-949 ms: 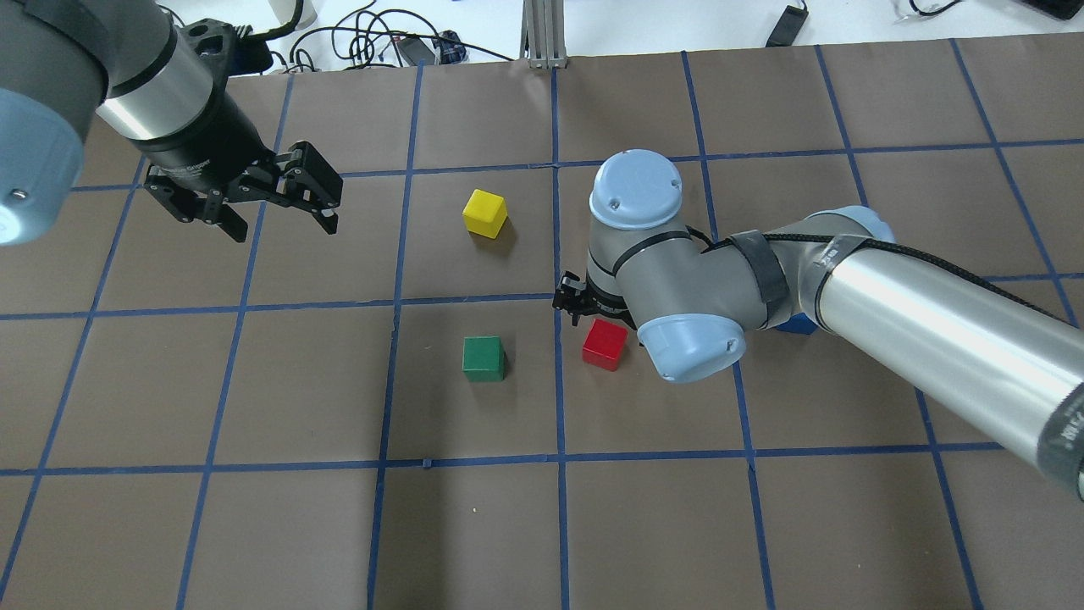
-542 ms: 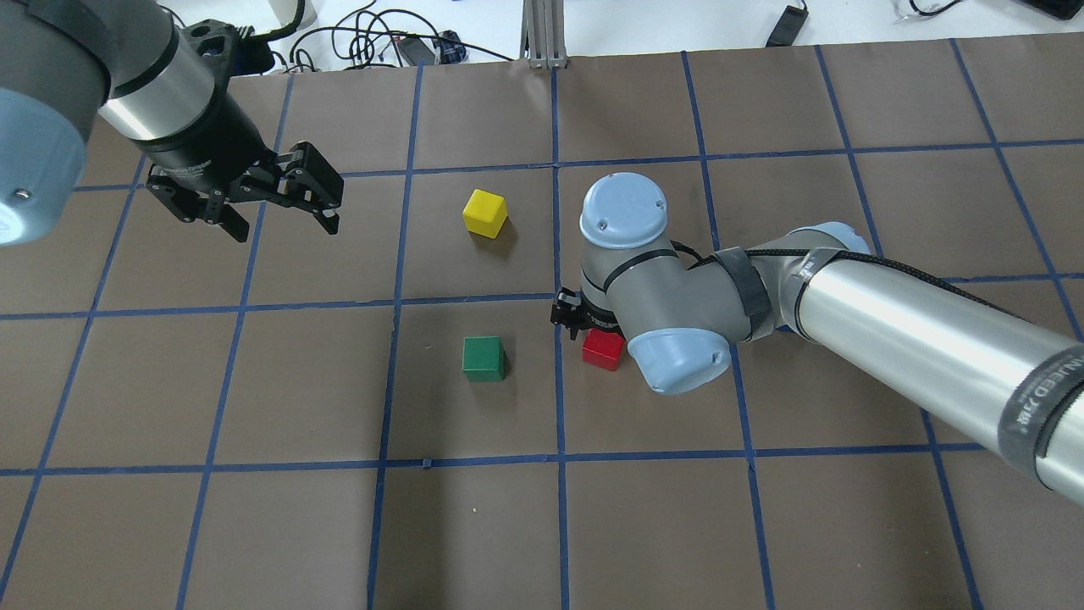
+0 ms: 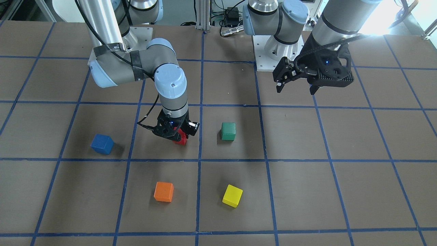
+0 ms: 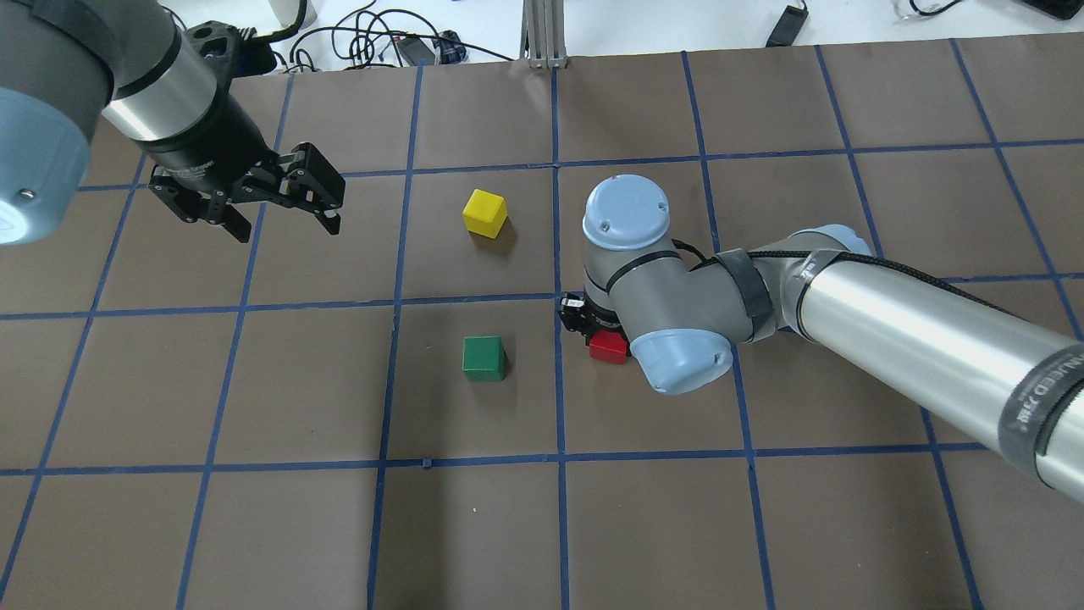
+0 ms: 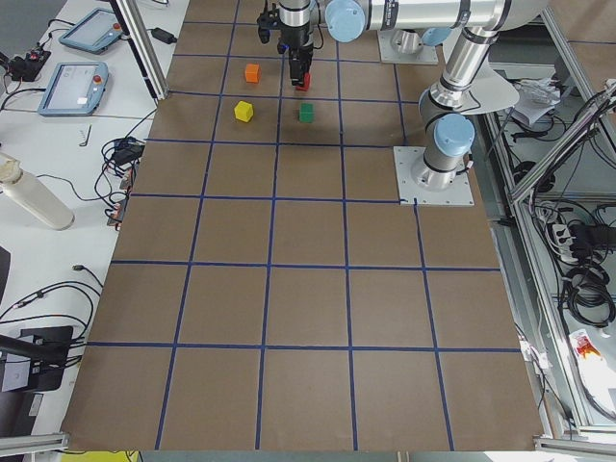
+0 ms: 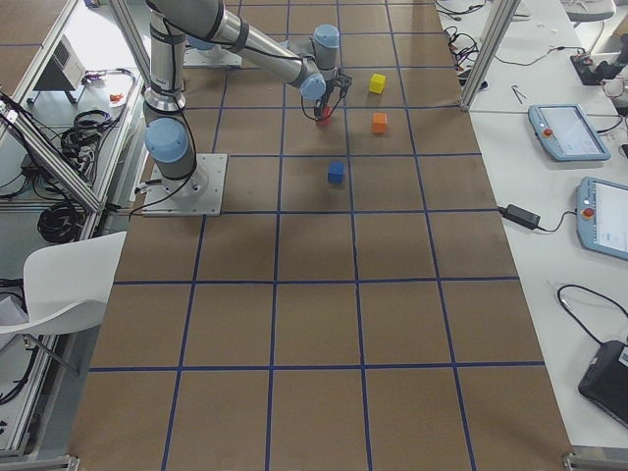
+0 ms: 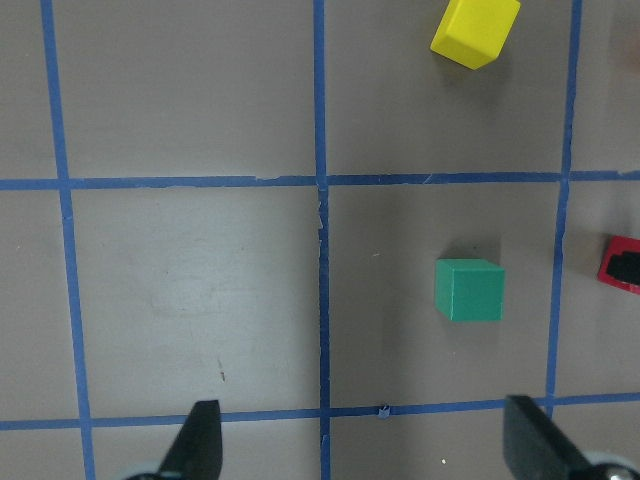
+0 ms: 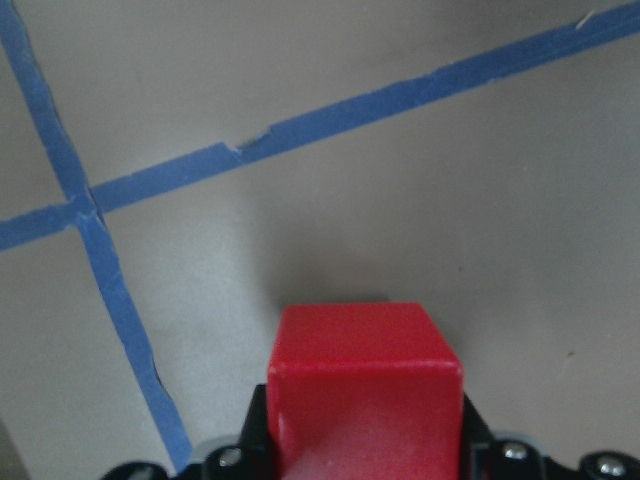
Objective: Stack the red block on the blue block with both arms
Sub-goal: 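Lower the right gripper and grasp the red cube, then carry the red cube with the right gripper over the blue cube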
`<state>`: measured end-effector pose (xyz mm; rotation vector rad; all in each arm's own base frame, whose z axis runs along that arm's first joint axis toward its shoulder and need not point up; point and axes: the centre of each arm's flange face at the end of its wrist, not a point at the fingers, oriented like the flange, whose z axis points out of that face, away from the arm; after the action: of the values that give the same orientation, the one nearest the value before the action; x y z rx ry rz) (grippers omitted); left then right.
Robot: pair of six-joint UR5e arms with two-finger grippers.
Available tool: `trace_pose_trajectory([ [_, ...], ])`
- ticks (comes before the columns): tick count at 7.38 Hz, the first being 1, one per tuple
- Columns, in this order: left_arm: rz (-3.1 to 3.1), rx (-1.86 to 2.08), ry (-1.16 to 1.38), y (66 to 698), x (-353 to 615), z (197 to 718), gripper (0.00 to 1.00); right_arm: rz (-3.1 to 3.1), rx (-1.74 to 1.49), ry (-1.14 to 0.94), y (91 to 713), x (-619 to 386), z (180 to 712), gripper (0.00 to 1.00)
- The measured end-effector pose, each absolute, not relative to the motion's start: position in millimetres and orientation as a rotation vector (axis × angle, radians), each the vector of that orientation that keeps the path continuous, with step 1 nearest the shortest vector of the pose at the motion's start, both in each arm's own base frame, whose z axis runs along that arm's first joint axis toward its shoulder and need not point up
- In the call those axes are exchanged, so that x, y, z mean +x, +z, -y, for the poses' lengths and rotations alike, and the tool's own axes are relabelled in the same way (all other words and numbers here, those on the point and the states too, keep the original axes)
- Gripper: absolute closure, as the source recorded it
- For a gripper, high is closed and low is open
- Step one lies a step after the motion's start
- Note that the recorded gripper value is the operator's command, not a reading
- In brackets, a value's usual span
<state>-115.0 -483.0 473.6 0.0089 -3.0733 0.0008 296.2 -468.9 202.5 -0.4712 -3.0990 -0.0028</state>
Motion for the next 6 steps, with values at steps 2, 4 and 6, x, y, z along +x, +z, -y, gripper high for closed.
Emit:
trace_pose_trajectory([
  [2, 3.075, 0.008, 0.012, 474.3, -114.8, 486.8, 0.00, 3.091, -0.405, 0.028, 236.2, 275.8, 473.8, 0.70],
  [4, 3.074, 0.009, 0.027, 473.4, -113.7, 501.4, 0.00, 3.087, -0.384, 0.046, 270.1, 223.6, 486.2, 0.70],
  [6, 3.074, 0.007, 0.024, 470.3, -114.2, 506.6, 0.00, 3.071, -0.345, 0.060, 288.1, 151.8, 504.4, 0.70],
])
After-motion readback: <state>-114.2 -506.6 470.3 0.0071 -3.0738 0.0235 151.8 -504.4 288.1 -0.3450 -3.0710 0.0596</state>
